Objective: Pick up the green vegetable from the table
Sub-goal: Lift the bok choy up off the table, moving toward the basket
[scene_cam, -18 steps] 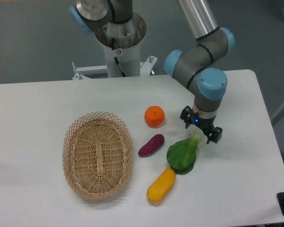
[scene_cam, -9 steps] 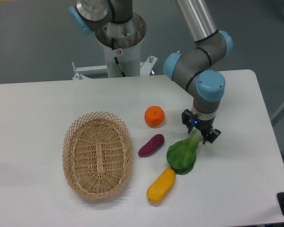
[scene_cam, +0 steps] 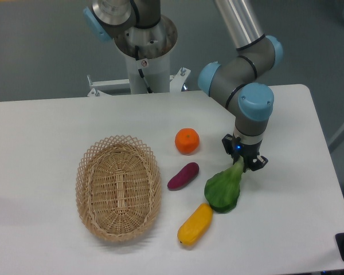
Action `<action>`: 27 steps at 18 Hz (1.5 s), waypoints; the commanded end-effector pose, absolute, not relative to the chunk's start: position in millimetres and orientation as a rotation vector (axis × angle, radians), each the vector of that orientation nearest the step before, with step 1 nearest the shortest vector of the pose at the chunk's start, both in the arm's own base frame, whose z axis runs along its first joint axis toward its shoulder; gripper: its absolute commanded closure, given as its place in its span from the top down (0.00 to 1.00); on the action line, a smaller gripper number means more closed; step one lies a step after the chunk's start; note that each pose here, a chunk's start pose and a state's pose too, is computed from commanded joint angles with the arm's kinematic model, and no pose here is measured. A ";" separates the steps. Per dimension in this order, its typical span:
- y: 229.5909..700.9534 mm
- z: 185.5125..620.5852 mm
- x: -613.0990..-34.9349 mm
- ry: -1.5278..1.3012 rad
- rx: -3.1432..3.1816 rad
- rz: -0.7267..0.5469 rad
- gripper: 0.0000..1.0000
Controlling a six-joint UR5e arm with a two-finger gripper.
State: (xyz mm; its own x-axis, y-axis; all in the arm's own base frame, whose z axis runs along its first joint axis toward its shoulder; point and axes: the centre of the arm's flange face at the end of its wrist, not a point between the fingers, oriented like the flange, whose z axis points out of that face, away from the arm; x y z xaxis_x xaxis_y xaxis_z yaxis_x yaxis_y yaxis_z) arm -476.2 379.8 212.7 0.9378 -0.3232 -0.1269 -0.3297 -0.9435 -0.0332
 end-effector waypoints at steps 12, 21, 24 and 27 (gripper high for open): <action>386.1 288.2 -483.4 0.384 -2.887 0.313 0.36; 411.4 347.5 -476.5 0.208 -2.715 0.325 0.36; 429.8 358.3 -467.2 0.174 -2.698 0.324 0.36; 437.2 360.0 -461.3 0.180 -2.694 0.322 0.36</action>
